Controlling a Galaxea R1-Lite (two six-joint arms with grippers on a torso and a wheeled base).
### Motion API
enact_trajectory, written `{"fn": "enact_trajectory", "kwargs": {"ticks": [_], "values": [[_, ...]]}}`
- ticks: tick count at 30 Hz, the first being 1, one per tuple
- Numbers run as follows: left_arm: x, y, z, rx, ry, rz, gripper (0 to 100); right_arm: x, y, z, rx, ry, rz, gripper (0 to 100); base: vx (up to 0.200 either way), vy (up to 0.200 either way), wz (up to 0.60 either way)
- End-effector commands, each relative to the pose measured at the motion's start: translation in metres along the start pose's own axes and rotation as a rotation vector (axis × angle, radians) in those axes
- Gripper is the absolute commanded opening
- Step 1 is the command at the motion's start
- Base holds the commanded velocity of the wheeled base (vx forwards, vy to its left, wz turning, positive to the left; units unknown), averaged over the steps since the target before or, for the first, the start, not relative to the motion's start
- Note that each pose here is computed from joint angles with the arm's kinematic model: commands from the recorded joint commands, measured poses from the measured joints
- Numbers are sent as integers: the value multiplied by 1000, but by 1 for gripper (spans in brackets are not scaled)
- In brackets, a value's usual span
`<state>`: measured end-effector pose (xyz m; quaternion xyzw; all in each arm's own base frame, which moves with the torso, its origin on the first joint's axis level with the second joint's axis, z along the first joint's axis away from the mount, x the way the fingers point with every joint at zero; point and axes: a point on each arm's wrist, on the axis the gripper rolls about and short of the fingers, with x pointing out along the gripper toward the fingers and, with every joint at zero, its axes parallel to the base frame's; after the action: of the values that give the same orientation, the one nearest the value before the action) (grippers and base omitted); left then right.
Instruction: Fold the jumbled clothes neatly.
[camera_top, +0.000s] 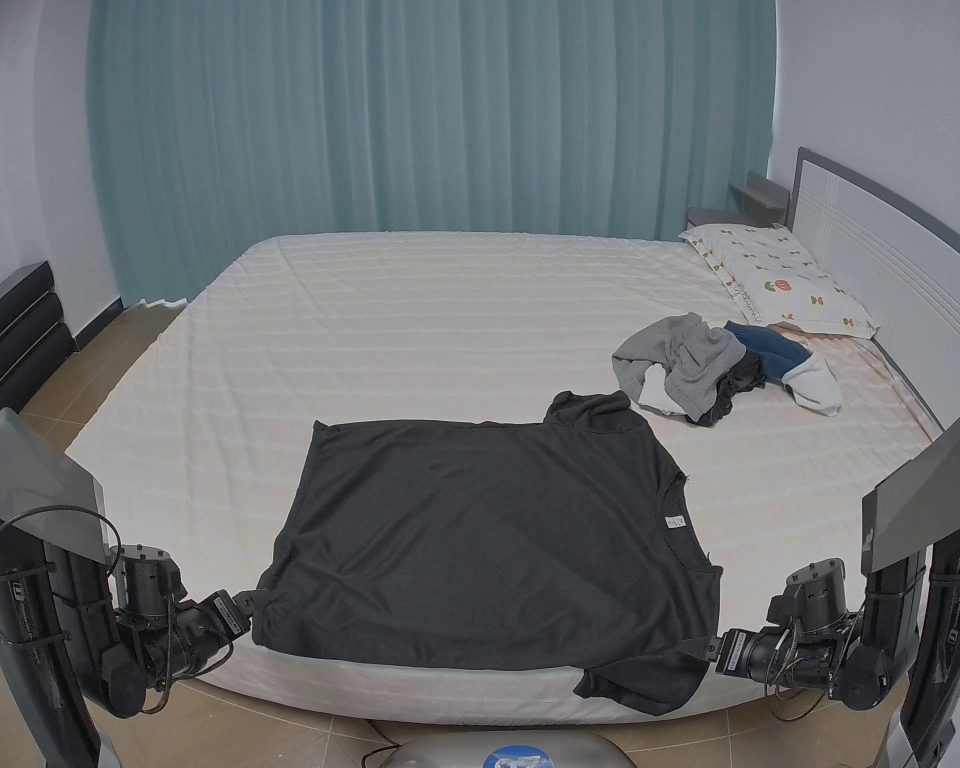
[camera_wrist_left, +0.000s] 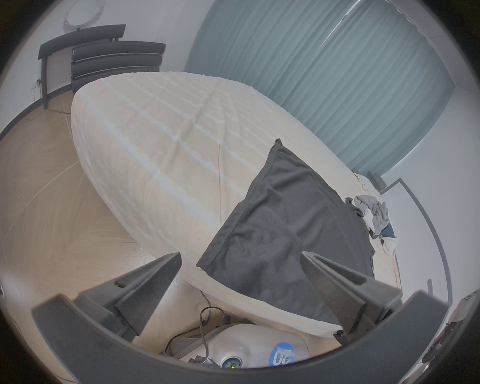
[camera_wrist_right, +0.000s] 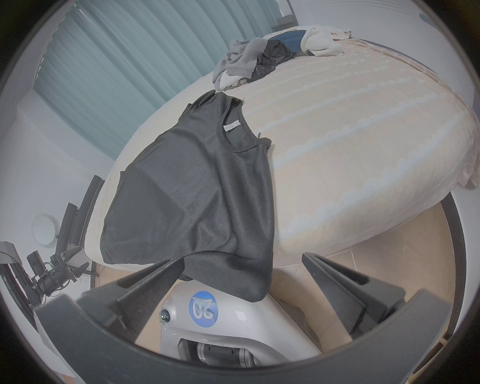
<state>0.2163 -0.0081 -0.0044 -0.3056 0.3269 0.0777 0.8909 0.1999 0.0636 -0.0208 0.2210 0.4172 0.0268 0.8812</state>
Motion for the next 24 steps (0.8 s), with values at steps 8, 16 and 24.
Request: {"fn": "enact_trajectory", "kwargs": {"ticks": [8,16,24], "values": [[1,-1,2,-1,-15,-3,100,-5,0,0,1,-4,4,100,0,100,0],[6,-5,7,-9,-43,-21,100,-6,2,2,2,-25,19,100,0,0,0],[14,-16,13,5,-75,-67,100,-6,3,6,7,-58,38,100,200,0,0]]}}
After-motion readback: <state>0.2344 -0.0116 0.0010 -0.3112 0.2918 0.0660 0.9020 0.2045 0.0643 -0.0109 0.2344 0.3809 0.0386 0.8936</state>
